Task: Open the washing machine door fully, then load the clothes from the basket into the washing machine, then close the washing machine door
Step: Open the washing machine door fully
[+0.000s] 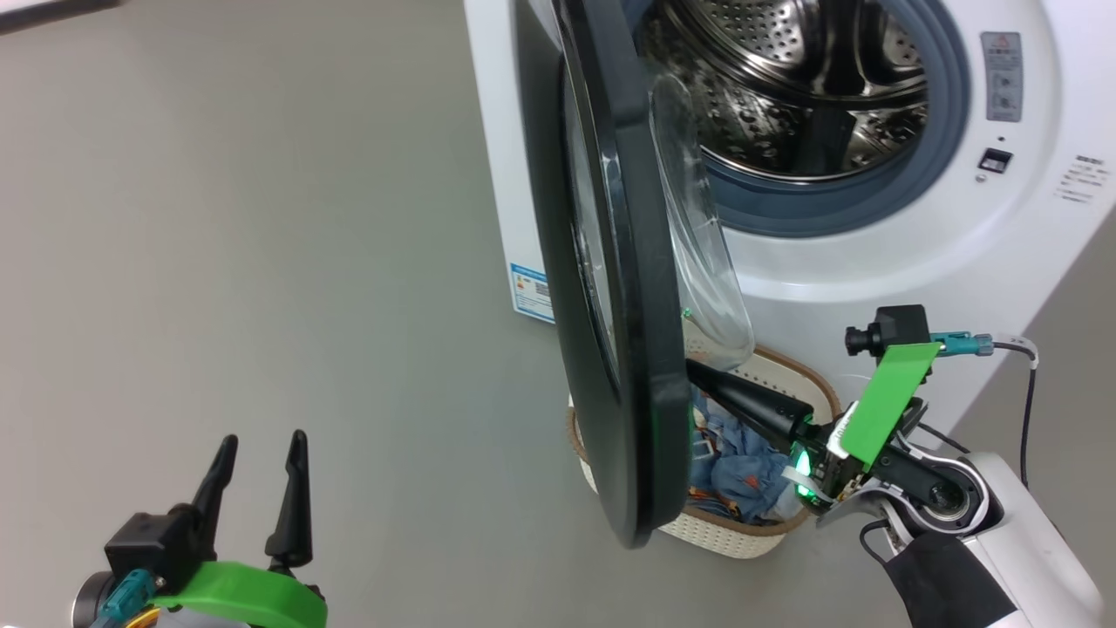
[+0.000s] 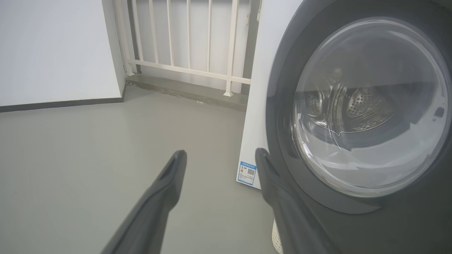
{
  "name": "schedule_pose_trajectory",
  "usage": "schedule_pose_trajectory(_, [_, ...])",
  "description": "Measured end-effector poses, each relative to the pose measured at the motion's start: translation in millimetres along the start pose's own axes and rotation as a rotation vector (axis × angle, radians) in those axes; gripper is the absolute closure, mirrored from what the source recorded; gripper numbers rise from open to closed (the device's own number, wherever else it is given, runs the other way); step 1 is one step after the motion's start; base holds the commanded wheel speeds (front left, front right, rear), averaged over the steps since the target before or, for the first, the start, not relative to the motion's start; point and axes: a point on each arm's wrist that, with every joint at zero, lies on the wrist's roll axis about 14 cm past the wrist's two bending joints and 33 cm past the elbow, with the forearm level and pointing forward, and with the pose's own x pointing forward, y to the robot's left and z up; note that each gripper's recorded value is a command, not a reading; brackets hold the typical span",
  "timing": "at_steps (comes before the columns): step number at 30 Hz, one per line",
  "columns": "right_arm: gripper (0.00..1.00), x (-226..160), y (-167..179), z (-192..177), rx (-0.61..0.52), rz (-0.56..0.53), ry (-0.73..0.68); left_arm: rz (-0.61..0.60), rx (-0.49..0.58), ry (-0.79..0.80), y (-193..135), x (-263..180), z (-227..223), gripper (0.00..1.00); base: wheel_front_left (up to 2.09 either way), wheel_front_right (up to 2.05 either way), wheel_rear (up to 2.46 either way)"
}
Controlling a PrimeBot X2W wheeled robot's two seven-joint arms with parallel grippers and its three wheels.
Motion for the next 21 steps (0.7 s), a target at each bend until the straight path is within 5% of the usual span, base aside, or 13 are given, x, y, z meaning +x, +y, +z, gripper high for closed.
schedule_pose_trajectory(21, [1.0,1.6,13.5,-9.7,0.002,0.033,0.008,-0.016,0.002,0.003,-4.1,-3.3,-0.7,0.0,0.0,0.0,0.0])
